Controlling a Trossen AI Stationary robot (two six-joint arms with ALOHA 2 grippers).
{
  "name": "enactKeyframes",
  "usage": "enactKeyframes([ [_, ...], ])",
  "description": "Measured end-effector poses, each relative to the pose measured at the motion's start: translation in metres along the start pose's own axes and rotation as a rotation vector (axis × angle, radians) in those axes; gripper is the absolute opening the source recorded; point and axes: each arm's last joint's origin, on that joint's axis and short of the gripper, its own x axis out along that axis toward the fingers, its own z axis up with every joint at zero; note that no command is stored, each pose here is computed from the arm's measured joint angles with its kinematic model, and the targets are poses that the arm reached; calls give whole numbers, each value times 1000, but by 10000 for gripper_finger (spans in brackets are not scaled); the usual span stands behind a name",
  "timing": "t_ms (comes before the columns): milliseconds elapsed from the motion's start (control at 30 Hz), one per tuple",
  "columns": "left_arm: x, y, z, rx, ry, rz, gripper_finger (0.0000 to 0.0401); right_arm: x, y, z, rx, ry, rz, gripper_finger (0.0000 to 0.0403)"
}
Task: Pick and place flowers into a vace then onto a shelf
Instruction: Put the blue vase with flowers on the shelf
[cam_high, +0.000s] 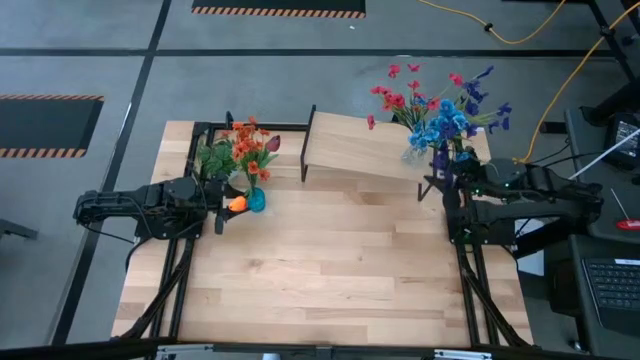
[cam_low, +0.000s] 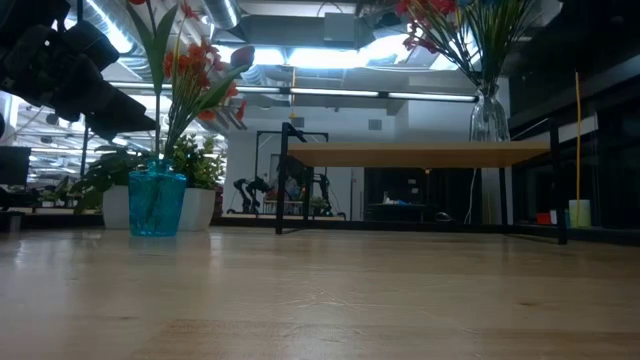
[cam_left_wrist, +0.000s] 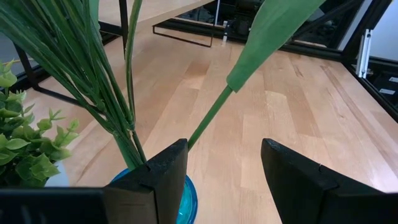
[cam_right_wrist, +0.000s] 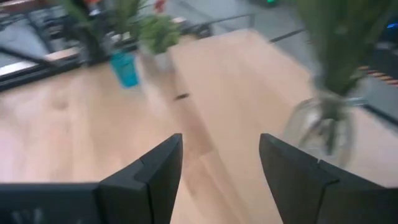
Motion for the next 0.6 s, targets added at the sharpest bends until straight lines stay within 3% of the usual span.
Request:
enactKeyframes([
  [200,0,0,0,55,-2,0,198,8,7,-11,-52,56,103,188],
  [500,0,0,1,63,-14,-2,198,35,26,-33,-129,-67,245,17],
  [600,0,1,1,55,-14,44,198,40,30,-39,-124,-103,277,12],
])
